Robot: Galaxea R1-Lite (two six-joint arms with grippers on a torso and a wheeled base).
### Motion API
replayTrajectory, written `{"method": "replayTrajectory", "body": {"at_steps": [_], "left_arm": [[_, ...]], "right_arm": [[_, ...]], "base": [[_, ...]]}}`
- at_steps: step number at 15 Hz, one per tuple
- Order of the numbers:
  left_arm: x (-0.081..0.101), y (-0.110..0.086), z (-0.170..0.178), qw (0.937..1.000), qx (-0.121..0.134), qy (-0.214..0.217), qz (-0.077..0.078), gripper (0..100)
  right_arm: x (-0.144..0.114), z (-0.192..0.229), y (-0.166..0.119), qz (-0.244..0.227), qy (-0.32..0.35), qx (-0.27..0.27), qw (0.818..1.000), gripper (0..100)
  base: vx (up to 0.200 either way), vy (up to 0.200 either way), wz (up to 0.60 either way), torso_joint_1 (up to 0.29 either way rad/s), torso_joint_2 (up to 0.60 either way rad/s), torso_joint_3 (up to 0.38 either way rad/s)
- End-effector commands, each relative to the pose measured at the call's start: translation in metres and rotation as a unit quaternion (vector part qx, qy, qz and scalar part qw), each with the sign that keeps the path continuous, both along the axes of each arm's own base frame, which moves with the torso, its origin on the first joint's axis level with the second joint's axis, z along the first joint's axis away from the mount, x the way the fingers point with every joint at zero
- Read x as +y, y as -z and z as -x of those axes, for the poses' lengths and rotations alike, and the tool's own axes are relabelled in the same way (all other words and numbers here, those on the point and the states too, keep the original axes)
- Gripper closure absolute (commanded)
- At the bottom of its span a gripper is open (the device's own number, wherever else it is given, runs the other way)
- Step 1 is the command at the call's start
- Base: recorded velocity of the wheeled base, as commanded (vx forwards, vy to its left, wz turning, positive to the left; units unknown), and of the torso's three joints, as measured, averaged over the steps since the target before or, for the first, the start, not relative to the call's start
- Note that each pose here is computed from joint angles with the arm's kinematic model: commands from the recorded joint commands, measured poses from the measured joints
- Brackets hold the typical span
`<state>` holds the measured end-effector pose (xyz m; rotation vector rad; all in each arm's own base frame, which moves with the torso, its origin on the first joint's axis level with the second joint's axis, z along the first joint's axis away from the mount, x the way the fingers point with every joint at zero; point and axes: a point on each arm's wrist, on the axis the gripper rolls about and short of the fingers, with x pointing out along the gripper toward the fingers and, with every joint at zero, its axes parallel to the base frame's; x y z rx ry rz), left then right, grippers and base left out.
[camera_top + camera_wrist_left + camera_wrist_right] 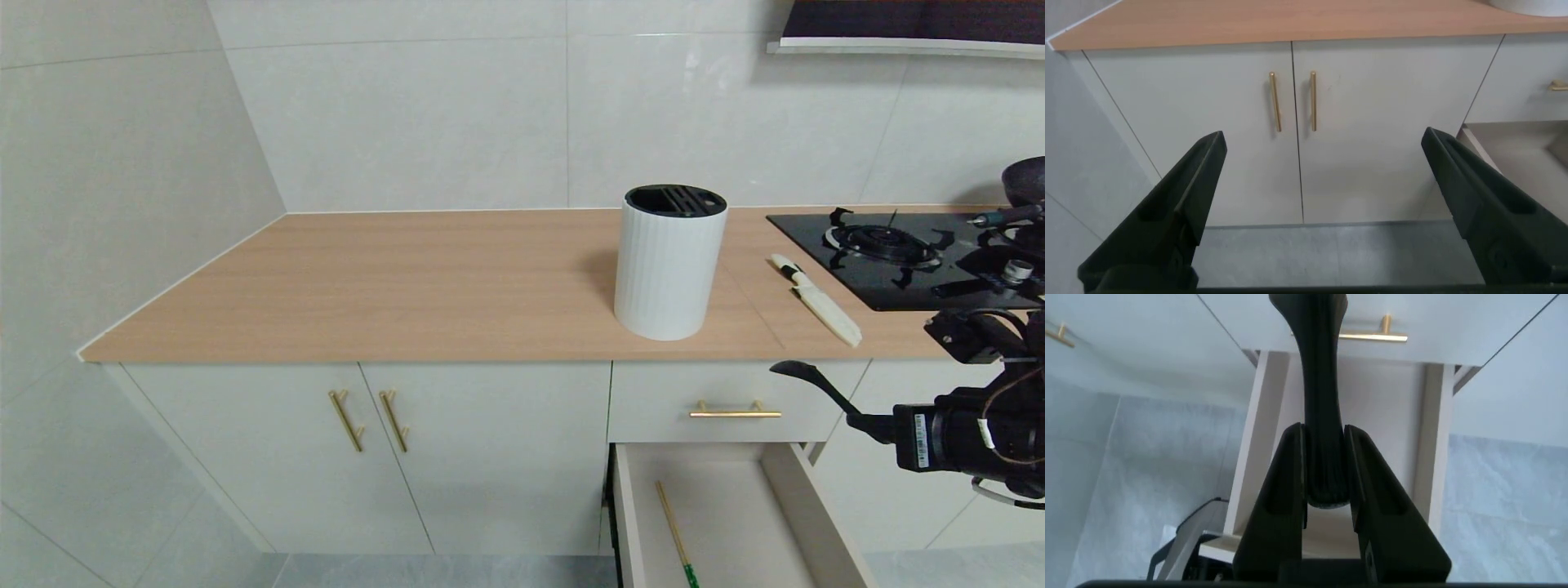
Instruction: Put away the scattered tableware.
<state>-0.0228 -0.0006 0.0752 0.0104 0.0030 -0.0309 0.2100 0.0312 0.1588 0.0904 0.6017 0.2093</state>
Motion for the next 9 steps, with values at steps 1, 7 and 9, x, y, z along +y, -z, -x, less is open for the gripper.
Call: {"method": "replayTrajectory", "body": {"at_steps": [1, 7, 9], "left_arm": [[0.0000, 0.0000, 0.0000, 1.0000, 0.000, 0.000, 0.000, 0], [0.0000, 0.0000, 0.0000, 1.0000, 0.000, 0.001, 0.000, 0], [0.0000, 0.0000, 0.0000, 1.0000, 0.000, 0.001, 0.000, 0]], "right_arm": [[0.0010, -0.0042, 0.0068, 0.002, -0.001, 0.015, 1.000, 100], [0.0067, -0.0037, 0.0111, 0.004, -0.014, 0.024, 1.000, 100], [0.0080, -0.0033, 0.0114, 0.004, -0.017, 0.025, 1.000, 100]], "base": [[0.000, 0.000, 0.00, 0.000, 0.00, 0.000], [0.000, 0.000, 0.00, -0.129, 0.27, 0.153], [0.000, 0.000, 0.00, -0.215, 0.49, 0.271]]}}
